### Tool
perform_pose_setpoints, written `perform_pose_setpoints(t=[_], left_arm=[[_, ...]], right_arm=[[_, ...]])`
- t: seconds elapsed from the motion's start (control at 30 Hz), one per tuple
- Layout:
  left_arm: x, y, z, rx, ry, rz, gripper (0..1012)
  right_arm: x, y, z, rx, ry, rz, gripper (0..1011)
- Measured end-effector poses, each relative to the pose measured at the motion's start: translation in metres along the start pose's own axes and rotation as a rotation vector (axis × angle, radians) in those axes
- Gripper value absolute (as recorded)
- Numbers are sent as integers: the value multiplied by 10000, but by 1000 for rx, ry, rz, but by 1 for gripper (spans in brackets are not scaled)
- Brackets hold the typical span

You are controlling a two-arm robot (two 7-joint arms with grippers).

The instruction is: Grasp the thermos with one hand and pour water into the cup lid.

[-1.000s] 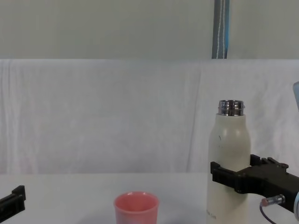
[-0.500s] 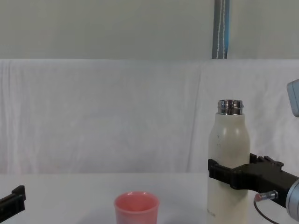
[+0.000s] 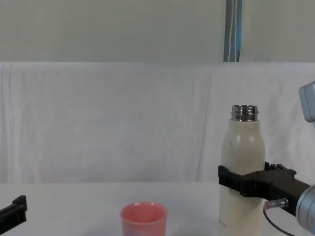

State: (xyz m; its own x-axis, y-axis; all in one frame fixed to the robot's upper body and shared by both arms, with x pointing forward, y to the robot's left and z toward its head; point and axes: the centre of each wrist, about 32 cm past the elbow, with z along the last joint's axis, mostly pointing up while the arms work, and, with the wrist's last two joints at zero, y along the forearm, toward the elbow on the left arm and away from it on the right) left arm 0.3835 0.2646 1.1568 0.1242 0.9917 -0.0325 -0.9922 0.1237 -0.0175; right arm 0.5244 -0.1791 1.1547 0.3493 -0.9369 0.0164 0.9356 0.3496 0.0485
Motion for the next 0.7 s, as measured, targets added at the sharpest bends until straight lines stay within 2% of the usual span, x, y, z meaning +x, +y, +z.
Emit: perform_pose_setpoints(t=[0.47,0.57,0.7], left_arm=[[-1,0,0,0,0,0,1001],[-1,0,0,0,0,0,1001],[-1,0,0,0,0,0,1001]], right_arm=[[5,0,-1,-2,-3,-1,1000],[4,0,0,-2,-3,0,956],[4,-1,-1,-3,-3,0,950]])
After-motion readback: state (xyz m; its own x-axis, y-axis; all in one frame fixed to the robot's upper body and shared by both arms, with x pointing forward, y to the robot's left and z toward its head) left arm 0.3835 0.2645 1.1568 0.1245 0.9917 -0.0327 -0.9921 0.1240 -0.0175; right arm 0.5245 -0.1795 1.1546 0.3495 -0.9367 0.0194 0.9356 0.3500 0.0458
